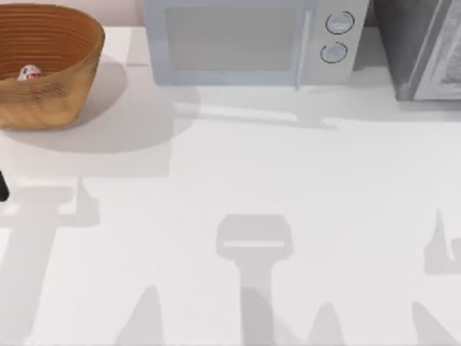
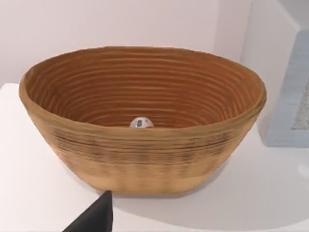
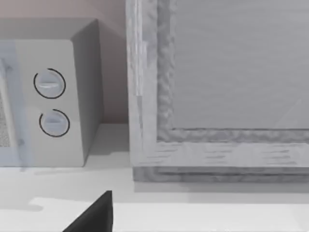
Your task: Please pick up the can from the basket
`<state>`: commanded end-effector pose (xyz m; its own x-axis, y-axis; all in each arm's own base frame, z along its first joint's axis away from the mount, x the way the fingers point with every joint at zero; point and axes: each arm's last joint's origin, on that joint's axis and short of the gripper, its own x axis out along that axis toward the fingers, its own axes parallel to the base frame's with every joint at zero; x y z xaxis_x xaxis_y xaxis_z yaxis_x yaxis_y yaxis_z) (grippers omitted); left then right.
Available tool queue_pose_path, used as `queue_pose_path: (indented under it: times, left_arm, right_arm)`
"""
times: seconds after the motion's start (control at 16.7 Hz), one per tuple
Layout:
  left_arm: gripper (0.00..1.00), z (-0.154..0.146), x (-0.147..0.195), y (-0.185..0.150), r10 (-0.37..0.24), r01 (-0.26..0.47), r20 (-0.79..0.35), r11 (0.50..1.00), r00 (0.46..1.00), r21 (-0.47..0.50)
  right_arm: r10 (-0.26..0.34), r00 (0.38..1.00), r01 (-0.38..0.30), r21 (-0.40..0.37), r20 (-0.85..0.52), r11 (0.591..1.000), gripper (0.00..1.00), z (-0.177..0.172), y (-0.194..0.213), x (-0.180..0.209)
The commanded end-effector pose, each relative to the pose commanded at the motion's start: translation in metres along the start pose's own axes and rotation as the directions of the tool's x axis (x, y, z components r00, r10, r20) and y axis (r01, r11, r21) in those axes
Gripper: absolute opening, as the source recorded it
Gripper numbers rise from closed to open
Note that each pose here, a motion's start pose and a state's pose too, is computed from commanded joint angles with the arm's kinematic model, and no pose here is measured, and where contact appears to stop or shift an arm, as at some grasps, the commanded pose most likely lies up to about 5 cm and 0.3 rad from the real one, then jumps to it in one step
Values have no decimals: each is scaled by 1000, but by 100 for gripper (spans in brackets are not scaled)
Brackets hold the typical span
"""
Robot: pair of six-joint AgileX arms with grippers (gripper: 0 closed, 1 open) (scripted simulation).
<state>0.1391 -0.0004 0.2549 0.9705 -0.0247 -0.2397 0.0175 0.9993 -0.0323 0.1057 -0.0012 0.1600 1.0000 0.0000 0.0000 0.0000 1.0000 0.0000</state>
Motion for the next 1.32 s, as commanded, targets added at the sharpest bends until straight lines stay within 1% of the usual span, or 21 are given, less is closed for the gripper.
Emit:
queue_pose_path:
  times: [0.12, 0.3, 0.48, 0.6, 0.78, 0.96, 1.14, 1.32]
  left_arm:
    - [100, 32, 20, 0, -7, 6, -98, 1000, 995, -11]
    - [100, 75, 66, 2, -17, 10, -251, 1000, 968, -29]
    - [100, 105, 124, 7, -26, 9, -399, 999, 917, -45]
    - [100, 114, 168, 12, -32, 7, -494, 999, 869, -54]
    - [100, 112, 232, 20, -43, 3, -623, 998, 781, -66]
    - [100, 96, 286, 29, -55, 0, -724, 997, 688, -75]
    - [100, 75, 326, 39, -65, 0, -796, 997, 601, -81]
    - [100, 56, 352, 48, -73, 5, -844, 996, 531, -84]
  right_arm:
    - [0, 1000, 0, 0, 0, 1000, 100, 0, 0, 0]
    - [0, 1000, 0, 0, 0, 1000, 100, 0, 0, 0]
    - [0, 1000, 0, 0, 0, 1000, 100, 0, 0, 0]
    - [0, 1000, 0, 0, 0, 1000, 100, 0, 0, 0]
    - [0, 1000, 0, 0, 0, 1000, 100, 0, 0, 0]
    - [0, 1000, 0, 0, 0, 1000, 100, 0, 0, 0]
    - [0, 1000, 0, 0, 0, 1000, 100, 0, 0, 0]
    - [0, 1000, 0, 0, 0, 1000, 100, 0, 0, 0]
